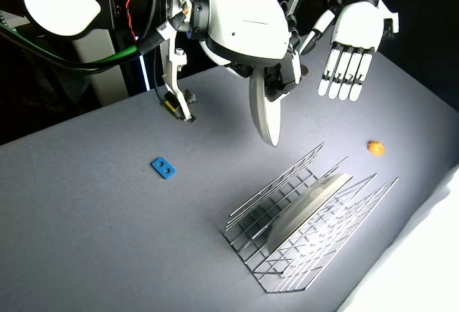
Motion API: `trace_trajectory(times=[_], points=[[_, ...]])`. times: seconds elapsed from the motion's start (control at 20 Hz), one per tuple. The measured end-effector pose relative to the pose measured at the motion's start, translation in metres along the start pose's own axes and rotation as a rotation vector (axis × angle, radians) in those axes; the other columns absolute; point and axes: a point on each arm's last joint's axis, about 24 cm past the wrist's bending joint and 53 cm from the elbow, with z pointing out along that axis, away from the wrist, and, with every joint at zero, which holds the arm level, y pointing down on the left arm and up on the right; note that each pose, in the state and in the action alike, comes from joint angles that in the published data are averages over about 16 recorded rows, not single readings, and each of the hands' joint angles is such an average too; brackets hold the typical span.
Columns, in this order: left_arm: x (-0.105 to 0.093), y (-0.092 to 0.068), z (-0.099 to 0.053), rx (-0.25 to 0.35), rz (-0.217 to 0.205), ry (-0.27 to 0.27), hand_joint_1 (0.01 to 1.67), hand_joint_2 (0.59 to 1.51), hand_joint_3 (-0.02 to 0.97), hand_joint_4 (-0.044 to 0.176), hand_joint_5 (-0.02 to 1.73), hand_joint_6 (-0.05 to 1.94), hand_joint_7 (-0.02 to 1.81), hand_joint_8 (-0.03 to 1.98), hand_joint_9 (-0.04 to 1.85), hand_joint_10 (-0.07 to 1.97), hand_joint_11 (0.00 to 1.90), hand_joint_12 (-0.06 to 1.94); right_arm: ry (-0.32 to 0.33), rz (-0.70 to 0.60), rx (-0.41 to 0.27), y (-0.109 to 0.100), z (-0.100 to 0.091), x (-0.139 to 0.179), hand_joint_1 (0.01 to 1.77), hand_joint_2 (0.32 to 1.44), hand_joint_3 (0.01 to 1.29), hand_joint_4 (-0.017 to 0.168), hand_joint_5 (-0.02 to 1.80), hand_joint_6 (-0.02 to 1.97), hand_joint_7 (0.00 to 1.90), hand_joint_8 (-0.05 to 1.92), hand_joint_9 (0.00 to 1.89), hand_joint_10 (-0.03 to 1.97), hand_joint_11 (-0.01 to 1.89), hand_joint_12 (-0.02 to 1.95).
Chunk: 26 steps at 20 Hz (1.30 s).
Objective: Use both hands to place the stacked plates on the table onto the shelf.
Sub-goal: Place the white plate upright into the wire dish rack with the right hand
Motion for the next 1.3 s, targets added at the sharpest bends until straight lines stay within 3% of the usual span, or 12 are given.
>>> trace_trajectory(times=[0.7,1.3], points=[[-0.006,0.001,-0.008,0.020,0.026,-0.005,0.02,1.215,0.008,-0.001,0.13,0.01,0.09,0.01,0.05,0.01,0.02,0.01,-0.115,0.223,0.054,-0.024,-0.001,-0.062,1.22,0.99,0.01,0.001,0.96,0.91,1.12,0.79,1.35,-0.01,0.93,0.97],[-0.007,0.002,-0.009,0.017,0.023,-0.007,0.02,1.215,0.008,-0.001,0.12,0.01,0.07,0.01,0.05,0.01,0.02,0.01,-0.160,0.338,0.134,-0.062,0.000,-0.081,1.22,1.00,0.01,0.001,0.96,0.91,1.12,0.79,1.36,-0.01,0.93,0.99]])
